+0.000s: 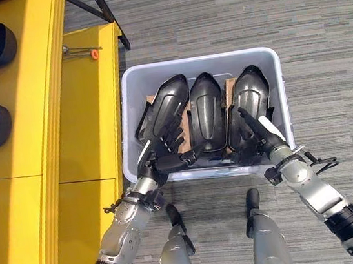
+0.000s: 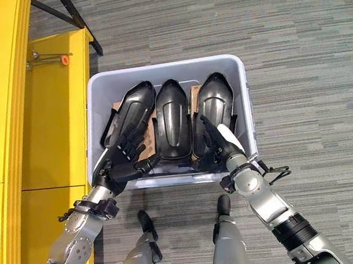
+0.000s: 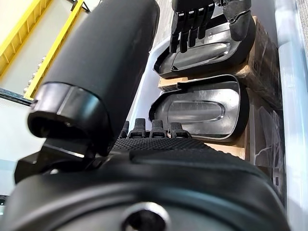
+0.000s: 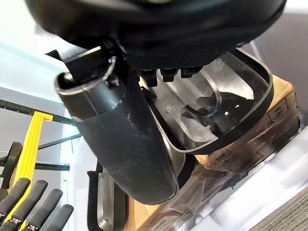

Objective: Move parts from the plastic box to the shelf.

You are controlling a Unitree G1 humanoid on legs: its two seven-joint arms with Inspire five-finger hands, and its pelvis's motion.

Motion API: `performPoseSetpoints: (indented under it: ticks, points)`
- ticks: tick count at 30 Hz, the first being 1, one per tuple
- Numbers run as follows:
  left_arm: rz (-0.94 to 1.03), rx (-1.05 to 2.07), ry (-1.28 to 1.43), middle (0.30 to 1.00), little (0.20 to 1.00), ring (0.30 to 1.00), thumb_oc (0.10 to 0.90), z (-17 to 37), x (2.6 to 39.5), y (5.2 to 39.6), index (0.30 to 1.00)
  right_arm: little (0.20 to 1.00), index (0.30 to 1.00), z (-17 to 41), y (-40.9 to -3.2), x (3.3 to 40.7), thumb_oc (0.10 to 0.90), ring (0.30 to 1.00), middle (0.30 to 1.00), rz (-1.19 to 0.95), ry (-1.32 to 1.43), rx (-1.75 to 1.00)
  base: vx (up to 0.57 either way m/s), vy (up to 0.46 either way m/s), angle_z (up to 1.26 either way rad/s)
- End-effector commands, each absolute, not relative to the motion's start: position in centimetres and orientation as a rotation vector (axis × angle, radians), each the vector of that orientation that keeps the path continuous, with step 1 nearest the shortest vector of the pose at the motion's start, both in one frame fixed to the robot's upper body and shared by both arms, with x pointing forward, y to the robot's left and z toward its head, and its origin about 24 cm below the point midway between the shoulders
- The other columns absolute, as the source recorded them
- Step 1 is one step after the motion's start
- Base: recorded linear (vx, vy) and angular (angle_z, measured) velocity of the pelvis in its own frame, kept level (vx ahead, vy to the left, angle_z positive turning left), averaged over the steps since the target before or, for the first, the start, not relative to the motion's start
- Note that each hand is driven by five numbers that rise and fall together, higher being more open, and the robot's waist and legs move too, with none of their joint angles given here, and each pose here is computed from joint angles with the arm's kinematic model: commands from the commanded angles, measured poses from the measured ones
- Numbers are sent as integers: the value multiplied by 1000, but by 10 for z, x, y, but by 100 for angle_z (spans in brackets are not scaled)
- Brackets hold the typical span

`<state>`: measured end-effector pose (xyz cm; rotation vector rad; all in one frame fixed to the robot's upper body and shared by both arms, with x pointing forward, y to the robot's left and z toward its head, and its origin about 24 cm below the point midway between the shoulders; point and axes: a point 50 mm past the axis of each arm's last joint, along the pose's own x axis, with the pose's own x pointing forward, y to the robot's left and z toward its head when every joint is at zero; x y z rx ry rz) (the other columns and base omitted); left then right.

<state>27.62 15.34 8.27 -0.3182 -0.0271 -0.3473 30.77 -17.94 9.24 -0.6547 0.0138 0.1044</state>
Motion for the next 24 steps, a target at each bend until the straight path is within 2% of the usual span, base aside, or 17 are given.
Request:
performPoseSetpoints:
  ticks: [1,12,13,24]
  points:
    - [-448,-336,-229,1000,1000,1000,900,123,276,145,1000,1000,1000,145,-157,313,900,1000,1000,107,-261,-626,0,0,0]
    - [-448,-336,-229,1000,1000,1000,900,123,276,145,1000,1000,1000,145,-157,313,900,1000,1000,107,-261,-626,-17,6,0]
    - [-460,-336,-242,1000,1000,1000,900,127,281,139,1000,1000,1000,137,-161,325,900,1000,1000,20,-236,-673,-186,65,0]
    - [-460,-339,-242,1000,1000,1000,900,127,282,139,1000,1000,1000,137,-162,327,900,1000,1000,12,-233,-685,-18,6,1]
